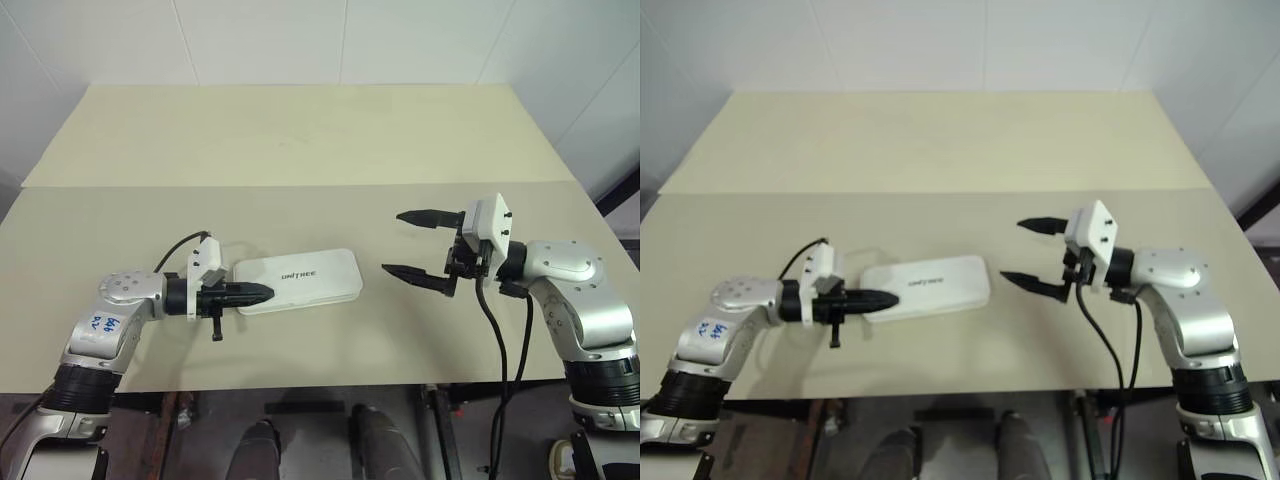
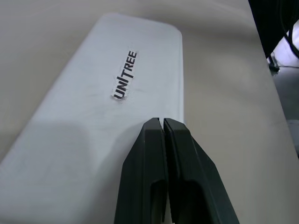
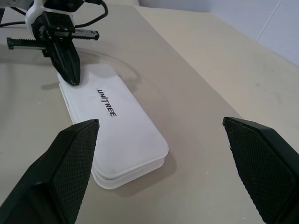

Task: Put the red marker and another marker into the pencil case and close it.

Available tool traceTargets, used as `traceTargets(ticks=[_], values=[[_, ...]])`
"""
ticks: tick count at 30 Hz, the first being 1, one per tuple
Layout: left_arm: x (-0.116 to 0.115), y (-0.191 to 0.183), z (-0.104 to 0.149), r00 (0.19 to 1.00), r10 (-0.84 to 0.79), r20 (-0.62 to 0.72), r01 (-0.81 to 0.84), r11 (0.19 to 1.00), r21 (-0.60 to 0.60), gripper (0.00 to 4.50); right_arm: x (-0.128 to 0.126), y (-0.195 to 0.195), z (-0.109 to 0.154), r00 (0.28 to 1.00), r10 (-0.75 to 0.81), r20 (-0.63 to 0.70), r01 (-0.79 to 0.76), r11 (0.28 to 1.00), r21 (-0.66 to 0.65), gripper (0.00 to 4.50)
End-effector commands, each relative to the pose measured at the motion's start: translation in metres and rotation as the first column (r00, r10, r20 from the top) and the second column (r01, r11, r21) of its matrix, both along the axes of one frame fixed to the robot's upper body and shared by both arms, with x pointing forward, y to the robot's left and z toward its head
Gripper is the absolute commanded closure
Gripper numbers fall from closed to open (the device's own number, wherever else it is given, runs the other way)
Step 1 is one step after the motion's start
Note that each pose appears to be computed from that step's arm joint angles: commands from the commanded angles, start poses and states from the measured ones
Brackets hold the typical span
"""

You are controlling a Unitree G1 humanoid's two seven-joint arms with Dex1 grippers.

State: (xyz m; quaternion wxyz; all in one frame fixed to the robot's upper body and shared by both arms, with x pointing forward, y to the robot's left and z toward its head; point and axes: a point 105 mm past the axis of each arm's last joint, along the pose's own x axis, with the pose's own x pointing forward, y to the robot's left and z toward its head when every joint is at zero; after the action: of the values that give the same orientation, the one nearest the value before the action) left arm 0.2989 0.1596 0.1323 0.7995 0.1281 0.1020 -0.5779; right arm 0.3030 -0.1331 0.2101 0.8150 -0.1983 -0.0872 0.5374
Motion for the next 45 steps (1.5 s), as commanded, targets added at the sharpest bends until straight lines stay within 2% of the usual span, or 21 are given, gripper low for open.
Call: traceTargets(ticks=[1, 8, 26, 30, 34, 37, 43, 45], values=[[0.002, 0.000, -0.008, 1.000, 0.020, 0.001, -0.020, 0.999, 0.034, 4.44, -0.007, 0.001, 0.013, 0.998, 0.005, 0.059, -0.007, 1.000, 0.024, 0.00], [0.015, 0.000, -0.013, 0.996, 0.086, 0.028, -0.088, 0.994, 0.069, 4.44, -0.008, 0.003, 0.013, 0.998, 0.007, 0.061, -0.009, 0.999, 0.031, 0.00], [-0.006, -0.026, -0.015, 0.990, -0.117, -0.073, 0.127, 0.982, 0.142, 4.44, -0.007, 0.012, 0.013, 0.998, 0.014, 0.058, -0.018, 0.998, 0.058, 0.00], [-0.004, -0.030, -0.011, 0.993, -0.107, -0.041, 0.111, 0.985, 0.128, 4.44, -0.008, 0.012, 0.012, 0.998, 0.013, 0.057, -0.016, 0.998, 0.063, 0.00], [0.000, -0.025, 0.008, 0.997, -0.077, 0.021, 0.076, 0.996, 0.054, 4.44, -0.007, 0.010, 0.012, 0.999, 0.010, 0.051, -0.013, 0.998, 0.064, 0.00], [0.002, -0.016, 0.036, 0.993, -0.044, 0.107, 0.050, 0.997, -0.053, 4.44, -0.006, 0.009, 0.012, 0.999, 0.016, 0.042, -0.018, 0.998, 0.058, 0.00], [0.002, 0.007, 0.075, 0.967, 0.027, 0.252, 0.010, 0.989, -0.145, 4.44, -0.003, 0.006, 0.013, 0.999, 0.025, 0.038, -0.027, 0.999, 0.042, 0.00], [-0.004, 0.014, 0.087, 0.956, 0.055, 0.287, -0.004, 0.984, -0.177, 4.03, -0.004, 0.002, 0.013, 0.999, 0.019, 0.032, -0.020, 0.999, 0.040, 0.00]])
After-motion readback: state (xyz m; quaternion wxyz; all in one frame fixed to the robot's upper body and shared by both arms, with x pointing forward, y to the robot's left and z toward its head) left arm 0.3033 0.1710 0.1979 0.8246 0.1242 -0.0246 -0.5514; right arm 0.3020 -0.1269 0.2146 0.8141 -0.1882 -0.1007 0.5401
